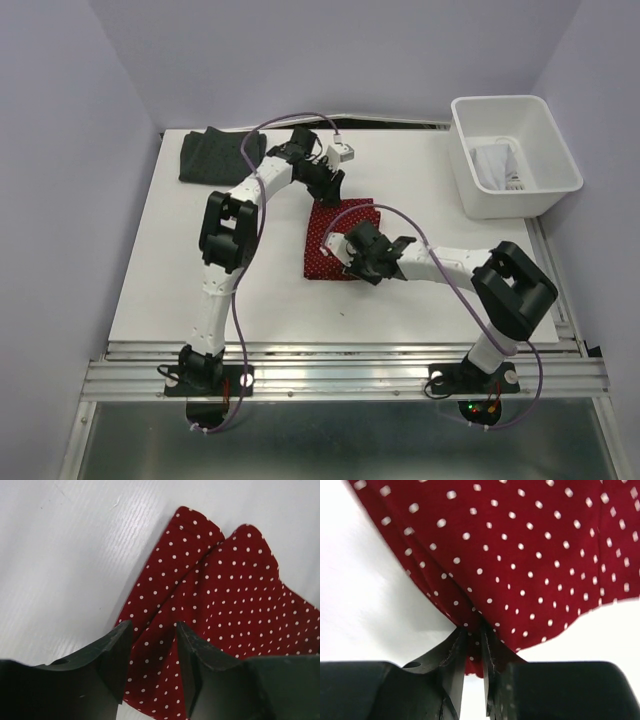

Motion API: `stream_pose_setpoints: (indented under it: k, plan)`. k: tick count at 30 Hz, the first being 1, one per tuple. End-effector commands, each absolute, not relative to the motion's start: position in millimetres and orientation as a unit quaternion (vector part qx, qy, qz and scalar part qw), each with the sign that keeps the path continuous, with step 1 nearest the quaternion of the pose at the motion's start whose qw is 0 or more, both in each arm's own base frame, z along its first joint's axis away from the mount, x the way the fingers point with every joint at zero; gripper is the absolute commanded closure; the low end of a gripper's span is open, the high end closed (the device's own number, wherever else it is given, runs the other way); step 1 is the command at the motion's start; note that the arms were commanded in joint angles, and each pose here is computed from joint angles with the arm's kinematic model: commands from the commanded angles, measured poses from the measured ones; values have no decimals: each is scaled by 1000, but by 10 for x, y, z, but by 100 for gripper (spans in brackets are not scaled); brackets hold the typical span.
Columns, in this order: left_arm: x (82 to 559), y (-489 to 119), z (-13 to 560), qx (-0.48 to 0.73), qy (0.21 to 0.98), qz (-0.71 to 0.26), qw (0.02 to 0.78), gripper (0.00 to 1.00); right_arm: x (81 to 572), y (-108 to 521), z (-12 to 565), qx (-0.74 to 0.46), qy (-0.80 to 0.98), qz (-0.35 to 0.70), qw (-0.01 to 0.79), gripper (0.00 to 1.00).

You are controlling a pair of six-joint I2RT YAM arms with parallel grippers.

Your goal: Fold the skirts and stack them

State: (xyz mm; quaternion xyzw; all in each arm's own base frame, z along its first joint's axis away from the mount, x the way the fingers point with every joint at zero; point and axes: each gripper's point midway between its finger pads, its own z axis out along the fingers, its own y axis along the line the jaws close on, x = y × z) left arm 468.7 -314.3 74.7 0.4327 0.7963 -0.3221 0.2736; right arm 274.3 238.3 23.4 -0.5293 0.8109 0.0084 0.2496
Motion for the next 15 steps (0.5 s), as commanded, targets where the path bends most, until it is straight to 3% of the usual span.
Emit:
stream_pose_setpoints:
  k: [1,4,9,12,13,15]
  plan:
    - [4643,-2975,970,426,795,-321,288,55,3030,1783,270,-552,787,-99,258,75]
    - [4628,-2818,837,411,817,-294,279,72,3279,1484,403,-538,787,-126,275,61]
    - [4478,-2587,659,379,846,-273,258,88,3777,1181,744,-508,788,-156,312,46]
    - [4334,-2463,731,330,860,-282,268,88,4007,1109,818,-497,790,-167,317,36]
    - [4299,-2447,992,316,853,-290,296,87,4113,1157,922,-495,786,-170,330,33]
    - [4098,-2436,1041,259,859,-324,300,76,4227,1215,937,-491,786,-168,335,29]
